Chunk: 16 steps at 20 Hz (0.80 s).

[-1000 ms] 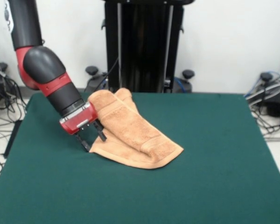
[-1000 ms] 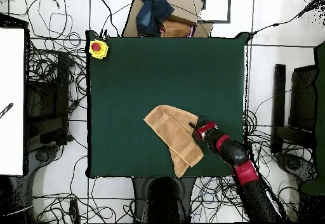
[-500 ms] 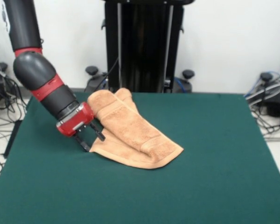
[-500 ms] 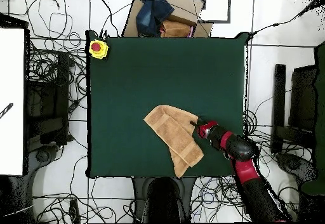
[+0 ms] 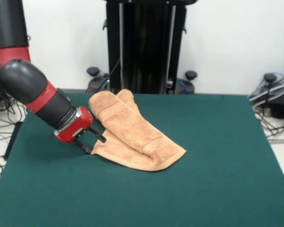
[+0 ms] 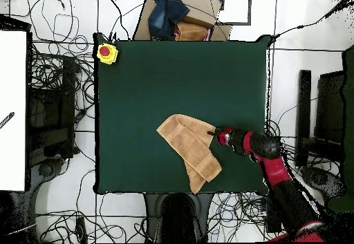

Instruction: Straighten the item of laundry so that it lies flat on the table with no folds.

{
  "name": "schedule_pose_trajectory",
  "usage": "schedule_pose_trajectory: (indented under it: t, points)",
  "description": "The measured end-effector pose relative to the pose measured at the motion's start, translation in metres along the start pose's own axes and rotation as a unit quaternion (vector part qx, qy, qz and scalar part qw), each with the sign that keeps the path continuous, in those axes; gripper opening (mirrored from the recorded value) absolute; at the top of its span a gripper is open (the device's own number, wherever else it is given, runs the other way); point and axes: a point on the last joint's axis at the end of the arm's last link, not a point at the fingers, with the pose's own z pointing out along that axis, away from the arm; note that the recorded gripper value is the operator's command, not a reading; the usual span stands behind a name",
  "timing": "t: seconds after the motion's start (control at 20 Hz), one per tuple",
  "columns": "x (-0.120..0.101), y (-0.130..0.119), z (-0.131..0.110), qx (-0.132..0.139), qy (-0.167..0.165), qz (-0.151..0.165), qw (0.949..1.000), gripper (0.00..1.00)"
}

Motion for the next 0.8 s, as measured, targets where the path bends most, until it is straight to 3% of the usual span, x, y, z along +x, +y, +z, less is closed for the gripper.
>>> schedule_pose_trajectory:
  t: [0.35,0.8]
  points:
    - [-0.016,-0.01,-0.001,-0.04,0.063,0.029,0.9968,1.0]
    - [-0.01,-0.022,-0.003,-0.082,0.04,0.092,0.9916,1.0]
